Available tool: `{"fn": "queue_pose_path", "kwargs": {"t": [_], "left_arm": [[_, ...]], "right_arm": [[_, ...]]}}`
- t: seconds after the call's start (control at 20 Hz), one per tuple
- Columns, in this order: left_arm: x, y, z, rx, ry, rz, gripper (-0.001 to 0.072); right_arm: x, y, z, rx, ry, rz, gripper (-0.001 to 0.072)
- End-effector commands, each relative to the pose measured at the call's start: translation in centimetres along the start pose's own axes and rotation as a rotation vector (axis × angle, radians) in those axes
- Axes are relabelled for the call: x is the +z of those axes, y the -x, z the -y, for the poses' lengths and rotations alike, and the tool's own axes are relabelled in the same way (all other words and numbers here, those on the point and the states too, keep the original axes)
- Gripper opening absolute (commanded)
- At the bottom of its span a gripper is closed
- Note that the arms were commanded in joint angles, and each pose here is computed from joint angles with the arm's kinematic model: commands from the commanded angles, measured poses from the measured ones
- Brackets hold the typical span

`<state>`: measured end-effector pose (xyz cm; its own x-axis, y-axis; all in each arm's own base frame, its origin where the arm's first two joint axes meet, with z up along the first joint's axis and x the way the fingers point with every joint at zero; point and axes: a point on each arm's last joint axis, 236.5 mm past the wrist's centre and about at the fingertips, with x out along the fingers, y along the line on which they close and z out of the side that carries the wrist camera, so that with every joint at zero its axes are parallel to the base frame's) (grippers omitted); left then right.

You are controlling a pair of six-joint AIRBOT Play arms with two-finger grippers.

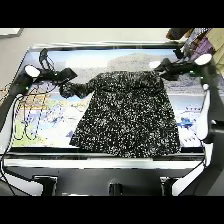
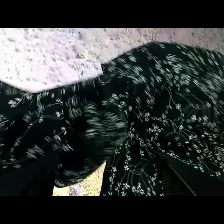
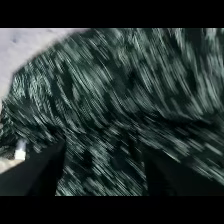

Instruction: Fold the clothes and pants, and hang the long-sleeved shirts on hangers.

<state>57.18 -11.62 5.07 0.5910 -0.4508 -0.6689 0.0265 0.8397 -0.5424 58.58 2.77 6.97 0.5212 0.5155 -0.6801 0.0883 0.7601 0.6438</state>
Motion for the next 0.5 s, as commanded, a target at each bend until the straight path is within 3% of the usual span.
{"fn": "queue_pose_path", "kwargs": {"t": [0.0, 0.05, 0.2, 0.45], "left_arm": [[-0.2, 3.8, -0.9, 0.003, 0.055, -0.075, 0.0683], [-0.2, 5.8, -1.9, 0.020, 0.059, -0.093, 0.0682], [-2.3, 10.3, -5.2, 0.117, 0.059, -0.157, 0.0683], [-12.5, 11.5, -8.9, 0.188, 0.172, -0.274, 0.0681]], "right_arm": [[-2.3, 8.3, 7.3, -0.258, 0.106, -0.124, 0.0628], [-2.7, 11.3, 9.8, -0.311, 0.043, -0.127, 0.0628], [-7.0, 16.6, 14.6, -0.265, -0.195, -0.157, 0.0642], [-20.0, 16.7, 19.3, -0.230, -0.426, -0.258, 0.0641]]}}
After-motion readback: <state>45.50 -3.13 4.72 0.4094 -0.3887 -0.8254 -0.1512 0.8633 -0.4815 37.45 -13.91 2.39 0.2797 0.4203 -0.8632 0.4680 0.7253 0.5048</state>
